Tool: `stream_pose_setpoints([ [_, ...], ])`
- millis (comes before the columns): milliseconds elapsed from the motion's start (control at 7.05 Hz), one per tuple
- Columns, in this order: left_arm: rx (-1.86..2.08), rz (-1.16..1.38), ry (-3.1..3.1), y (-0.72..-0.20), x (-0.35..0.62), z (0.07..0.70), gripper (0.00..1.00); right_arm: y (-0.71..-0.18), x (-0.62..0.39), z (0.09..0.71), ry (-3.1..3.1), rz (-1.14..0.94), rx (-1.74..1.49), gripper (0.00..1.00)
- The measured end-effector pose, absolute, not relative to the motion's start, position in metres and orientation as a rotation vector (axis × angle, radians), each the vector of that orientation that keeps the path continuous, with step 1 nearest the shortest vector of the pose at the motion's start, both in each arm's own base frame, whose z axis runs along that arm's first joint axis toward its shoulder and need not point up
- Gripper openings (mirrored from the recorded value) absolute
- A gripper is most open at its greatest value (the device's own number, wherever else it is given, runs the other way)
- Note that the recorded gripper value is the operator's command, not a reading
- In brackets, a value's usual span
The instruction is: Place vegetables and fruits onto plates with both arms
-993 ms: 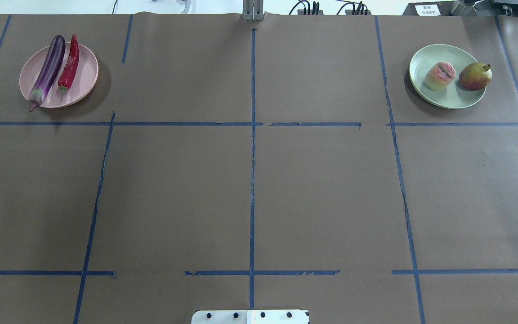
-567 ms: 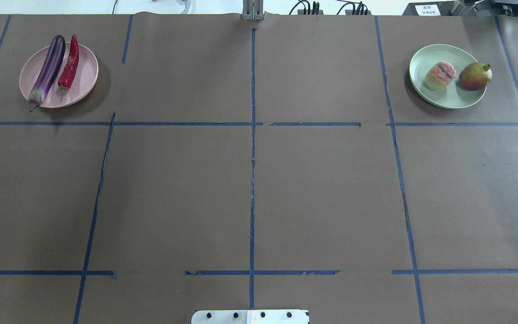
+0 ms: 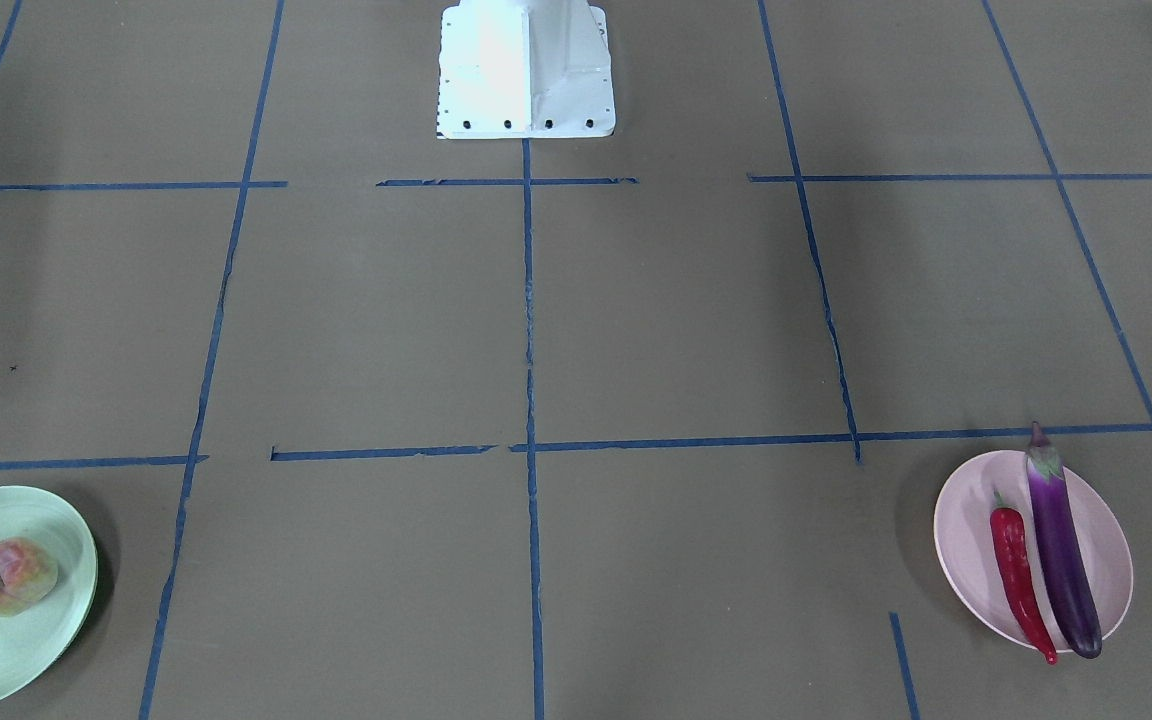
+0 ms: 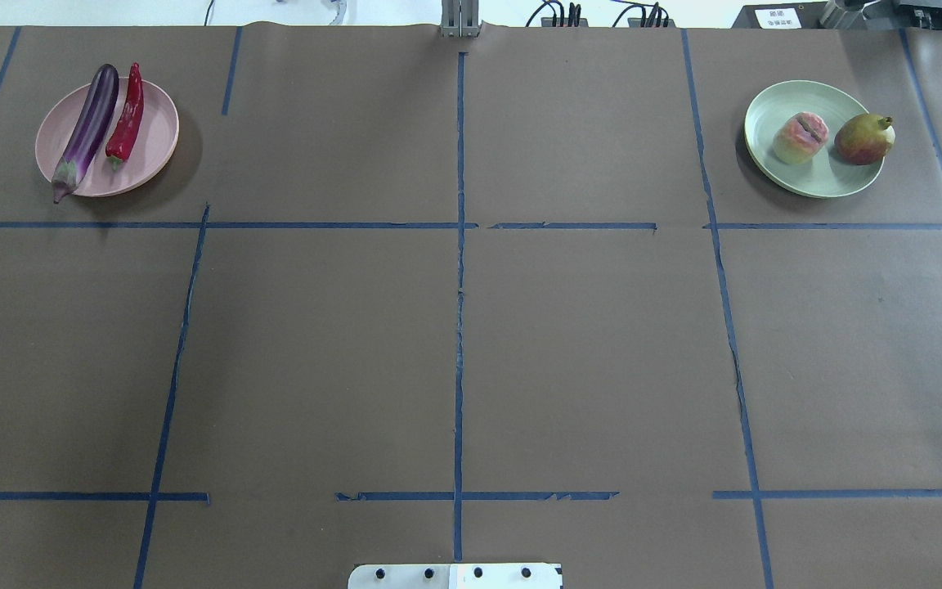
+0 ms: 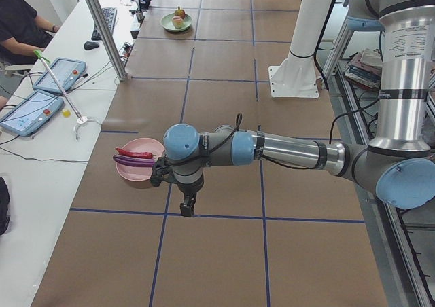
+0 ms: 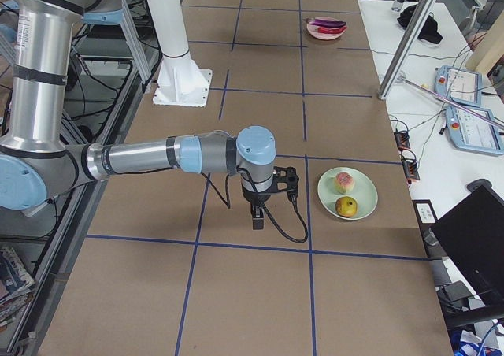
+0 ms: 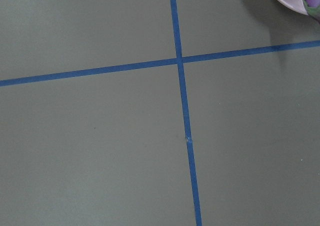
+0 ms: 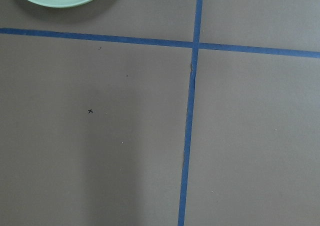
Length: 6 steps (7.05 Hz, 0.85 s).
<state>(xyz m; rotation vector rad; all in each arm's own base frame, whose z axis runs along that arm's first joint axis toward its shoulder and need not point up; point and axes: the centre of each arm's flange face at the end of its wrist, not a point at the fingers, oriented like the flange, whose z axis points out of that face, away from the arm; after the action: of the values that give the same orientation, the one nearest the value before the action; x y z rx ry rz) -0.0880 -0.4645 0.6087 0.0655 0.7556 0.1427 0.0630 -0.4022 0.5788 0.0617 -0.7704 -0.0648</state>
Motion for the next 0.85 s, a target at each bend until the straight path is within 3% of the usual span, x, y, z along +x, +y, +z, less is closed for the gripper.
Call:
stream_pose_setpoints([
  [851,0.068,0.154,0.752,-0.4644,-0.0832,0.6067,1.00,-0.4015,0.0623,0.5801,-0.779,-0.070,0.060,1.00],
])
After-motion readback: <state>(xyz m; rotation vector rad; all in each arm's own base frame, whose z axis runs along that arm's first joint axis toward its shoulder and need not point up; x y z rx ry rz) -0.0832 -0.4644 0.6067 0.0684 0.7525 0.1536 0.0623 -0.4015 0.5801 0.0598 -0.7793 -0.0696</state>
